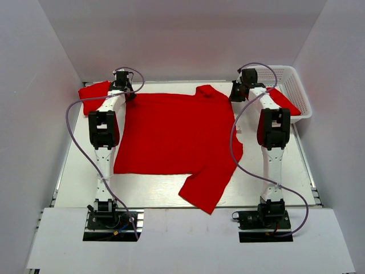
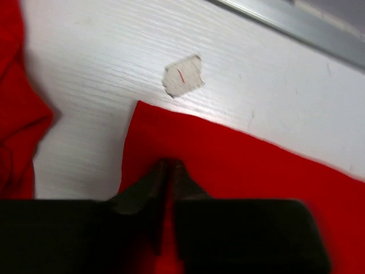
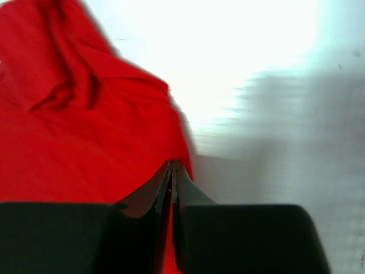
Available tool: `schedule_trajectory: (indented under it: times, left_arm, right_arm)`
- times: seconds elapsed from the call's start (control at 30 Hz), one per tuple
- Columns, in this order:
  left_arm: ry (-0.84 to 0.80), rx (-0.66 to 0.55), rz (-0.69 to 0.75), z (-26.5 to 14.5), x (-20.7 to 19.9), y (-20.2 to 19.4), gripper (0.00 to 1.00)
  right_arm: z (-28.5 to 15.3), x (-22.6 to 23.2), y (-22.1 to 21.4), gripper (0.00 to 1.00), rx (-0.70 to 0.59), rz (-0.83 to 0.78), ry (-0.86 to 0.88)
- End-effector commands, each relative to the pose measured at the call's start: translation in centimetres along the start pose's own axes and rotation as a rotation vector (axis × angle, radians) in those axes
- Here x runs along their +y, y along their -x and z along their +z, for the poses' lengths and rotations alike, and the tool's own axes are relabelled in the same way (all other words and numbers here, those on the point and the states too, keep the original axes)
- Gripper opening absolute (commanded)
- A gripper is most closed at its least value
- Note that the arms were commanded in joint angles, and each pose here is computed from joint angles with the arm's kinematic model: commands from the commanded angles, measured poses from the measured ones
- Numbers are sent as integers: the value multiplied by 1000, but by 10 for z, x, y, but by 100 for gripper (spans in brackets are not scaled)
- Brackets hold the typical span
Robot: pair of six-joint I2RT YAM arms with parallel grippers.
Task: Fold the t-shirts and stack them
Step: Flatten out the tshirt, then grap the side of the flattened tshirt closest away from the robot with both arms
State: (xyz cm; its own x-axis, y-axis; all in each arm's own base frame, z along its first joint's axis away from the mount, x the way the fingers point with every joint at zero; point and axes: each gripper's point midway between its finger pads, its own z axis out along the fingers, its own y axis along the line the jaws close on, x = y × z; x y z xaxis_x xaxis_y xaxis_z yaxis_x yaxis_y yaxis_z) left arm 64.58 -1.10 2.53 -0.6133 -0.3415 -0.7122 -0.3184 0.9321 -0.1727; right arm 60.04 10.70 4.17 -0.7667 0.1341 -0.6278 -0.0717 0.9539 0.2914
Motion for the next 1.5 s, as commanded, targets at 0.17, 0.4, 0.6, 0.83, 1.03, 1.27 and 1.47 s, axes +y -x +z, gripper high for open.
schedule_trajectory:
  times: [0.17, 0.4, 0.6, 0.83, 1.03, 1.27, 1.47]
  left_arm:
    - [-188, -165, 154, -107, -40, 97, 64]
    - [-247, -215, 147, -230, -34, 120, 83]
    - [-257, 9, 54, -273, 0, 13, 84]
    - [-200, 187, -64, -335, 46, -104, 85]
    - [-72, 268, -181, -355, 79, -161, 88]
    - [15, 288, -278, -356, 100, -198, 88]
    - [89, 327, -363, -342, 111, -215, 88]
  right_arm:
    - [-164, 104, 126, 51, -377, -293, 190]
    - [-238, 100, 63, 83, -312, -249, 146]
    - [-286, 100, -42, 85, -253, -134, 198]
    - [-295, 80, -181, 85, -4, 19, 170]
    - [-303, 65, -234, 85, 93, 137, 118]
    - [-292, 59, -289, 83, 243, 246, 111]
    - [-280, 49, -298, 80, 242, 237, 79]
